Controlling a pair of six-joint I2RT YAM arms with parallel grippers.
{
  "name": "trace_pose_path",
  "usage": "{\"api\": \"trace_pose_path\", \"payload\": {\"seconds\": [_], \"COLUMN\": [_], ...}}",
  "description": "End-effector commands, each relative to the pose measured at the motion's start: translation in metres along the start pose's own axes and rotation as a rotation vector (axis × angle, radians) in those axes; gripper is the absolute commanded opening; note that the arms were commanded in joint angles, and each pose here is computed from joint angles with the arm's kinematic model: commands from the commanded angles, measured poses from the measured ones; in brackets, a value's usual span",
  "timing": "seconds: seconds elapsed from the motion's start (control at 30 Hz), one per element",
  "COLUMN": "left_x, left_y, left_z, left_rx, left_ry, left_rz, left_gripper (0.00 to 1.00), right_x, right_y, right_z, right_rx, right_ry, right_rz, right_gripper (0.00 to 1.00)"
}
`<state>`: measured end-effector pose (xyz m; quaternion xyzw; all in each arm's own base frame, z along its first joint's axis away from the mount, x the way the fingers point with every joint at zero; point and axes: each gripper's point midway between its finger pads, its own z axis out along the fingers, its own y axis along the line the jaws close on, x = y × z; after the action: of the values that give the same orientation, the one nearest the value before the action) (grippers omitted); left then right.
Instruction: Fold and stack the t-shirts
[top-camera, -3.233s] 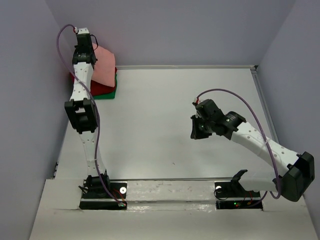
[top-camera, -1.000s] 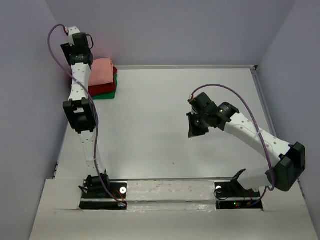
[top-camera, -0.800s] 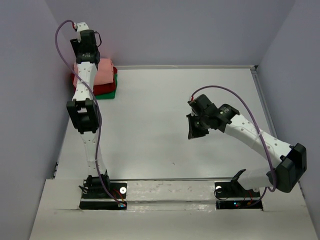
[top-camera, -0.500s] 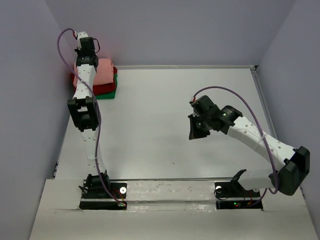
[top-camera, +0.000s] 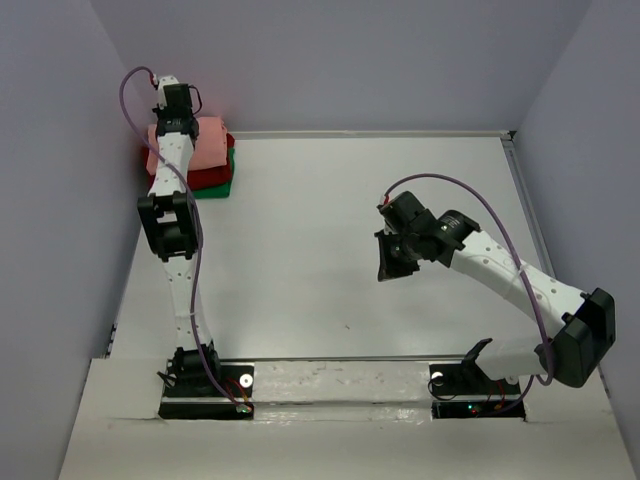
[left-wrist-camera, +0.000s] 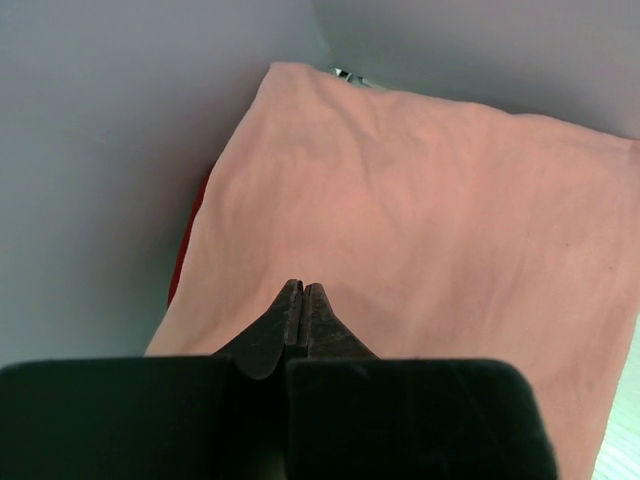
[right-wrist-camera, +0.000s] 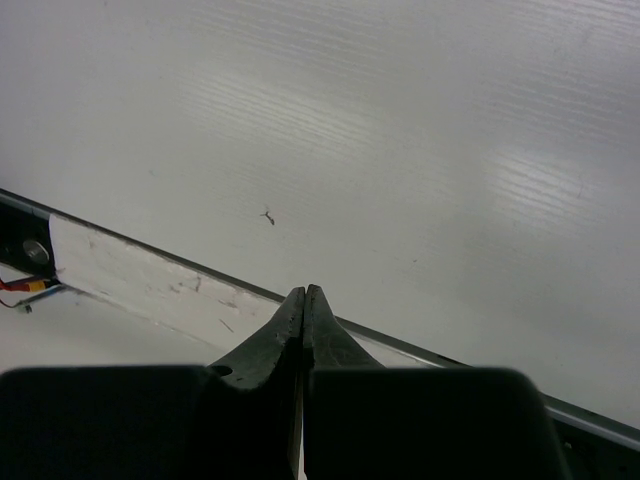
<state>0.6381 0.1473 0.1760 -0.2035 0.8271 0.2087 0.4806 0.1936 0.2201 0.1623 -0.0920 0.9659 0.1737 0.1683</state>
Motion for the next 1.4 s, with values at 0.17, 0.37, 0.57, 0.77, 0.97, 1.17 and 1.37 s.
{"api": "trace_pose_path", "payload": {"seconds": [0.17,0.37,0.57,0.77,0.97,1.17,1.37], "left_x": [0.010,0.016,0.021,0.019,0.050,0.087,0.071], "left_y": [0.030,0.045,0.053,0.056,0.064,0.058,0.053], "left_z": [0.008,0.015,0.016,0.020,0.037,0.057,0.048], "left_rx": [-0.089,-0.097,-0.121,-0.123,-0.161,-0.139,-0.104], "left_ry": [0.010,0.043,0.051,0.048,0.119,0.197,0.176], "left_rz": [-0.046,-0.084,-0.085,-0.104,-0.101,-0.124,-0.160], "left_gripper": [0.00,0.00,0.00,0.00,0.00,0.00,0.00], "right_x": [-0.006,-0.007,-0.006,-0.009,-0.009,-0.007,-0.007], "right_y": [0.009,0.009,0.012,0.014,0.012,0.012,0.014], "right_z": [-0.004,-0.004,-0.002,-0.003,-0.006,-0.005,-0.002], "right_rx": [-0.022,-0.015,-0.022,-0.027,-0.019,-0.021,-0.029], "right_ry": [-0.005,0.000,0.005,0.001,-0.001,0.007,0.008], "right_rz": [-0.005,-0.012,-0.024,-0.031,-0.031,-0.027,-0.028], "right_gripper": [0.00,0.00,0.00,0.00,0.00,0.00,0.00]}}
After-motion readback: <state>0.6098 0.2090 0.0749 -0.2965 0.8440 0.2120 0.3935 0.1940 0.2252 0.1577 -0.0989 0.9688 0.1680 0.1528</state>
